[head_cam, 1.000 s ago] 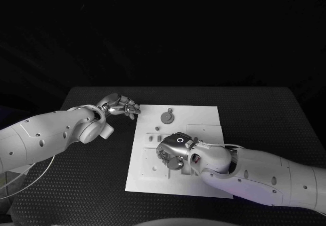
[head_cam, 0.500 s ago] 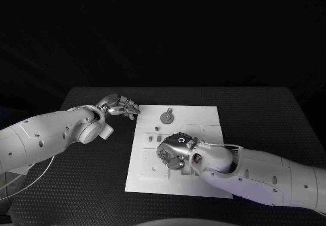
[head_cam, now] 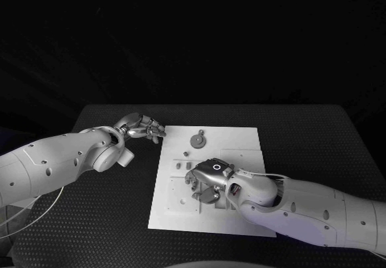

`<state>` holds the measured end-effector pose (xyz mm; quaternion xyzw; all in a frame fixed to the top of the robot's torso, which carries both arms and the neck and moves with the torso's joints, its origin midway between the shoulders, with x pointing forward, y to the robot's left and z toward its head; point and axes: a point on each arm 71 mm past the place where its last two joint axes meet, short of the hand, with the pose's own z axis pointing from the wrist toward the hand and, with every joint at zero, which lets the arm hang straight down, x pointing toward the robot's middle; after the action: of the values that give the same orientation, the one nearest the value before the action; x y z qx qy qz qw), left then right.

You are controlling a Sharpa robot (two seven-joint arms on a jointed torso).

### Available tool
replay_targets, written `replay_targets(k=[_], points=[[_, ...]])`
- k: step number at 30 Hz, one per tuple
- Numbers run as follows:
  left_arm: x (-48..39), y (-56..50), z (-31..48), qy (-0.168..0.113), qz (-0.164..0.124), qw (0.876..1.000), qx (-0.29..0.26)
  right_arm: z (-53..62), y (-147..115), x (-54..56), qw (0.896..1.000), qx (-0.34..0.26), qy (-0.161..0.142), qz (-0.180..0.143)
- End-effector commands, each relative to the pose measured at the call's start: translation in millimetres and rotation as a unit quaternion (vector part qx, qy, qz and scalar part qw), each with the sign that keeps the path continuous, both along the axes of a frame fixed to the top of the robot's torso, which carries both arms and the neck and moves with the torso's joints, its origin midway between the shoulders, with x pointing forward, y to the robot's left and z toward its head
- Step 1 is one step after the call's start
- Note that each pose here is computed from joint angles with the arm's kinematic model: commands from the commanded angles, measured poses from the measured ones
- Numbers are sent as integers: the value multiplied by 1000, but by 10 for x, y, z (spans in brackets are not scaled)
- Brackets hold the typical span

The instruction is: Assemble the parts on the task board

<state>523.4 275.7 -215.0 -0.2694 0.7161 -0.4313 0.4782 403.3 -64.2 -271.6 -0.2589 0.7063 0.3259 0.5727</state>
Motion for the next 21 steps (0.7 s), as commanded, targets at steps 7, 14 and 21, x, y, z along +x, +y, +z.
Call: replay_targets(k=[7,14,21], points=[[-3,12,8,-1,-2,1000,0,37,-163,5,1000,8,-11,-28],[-4,19,7,-1,-2,1000,1,262,-241,59,998,31,-35,-37],[-4,7,13,-6,-6,1000,1,599,-480,231,995,47,-67,-56]])
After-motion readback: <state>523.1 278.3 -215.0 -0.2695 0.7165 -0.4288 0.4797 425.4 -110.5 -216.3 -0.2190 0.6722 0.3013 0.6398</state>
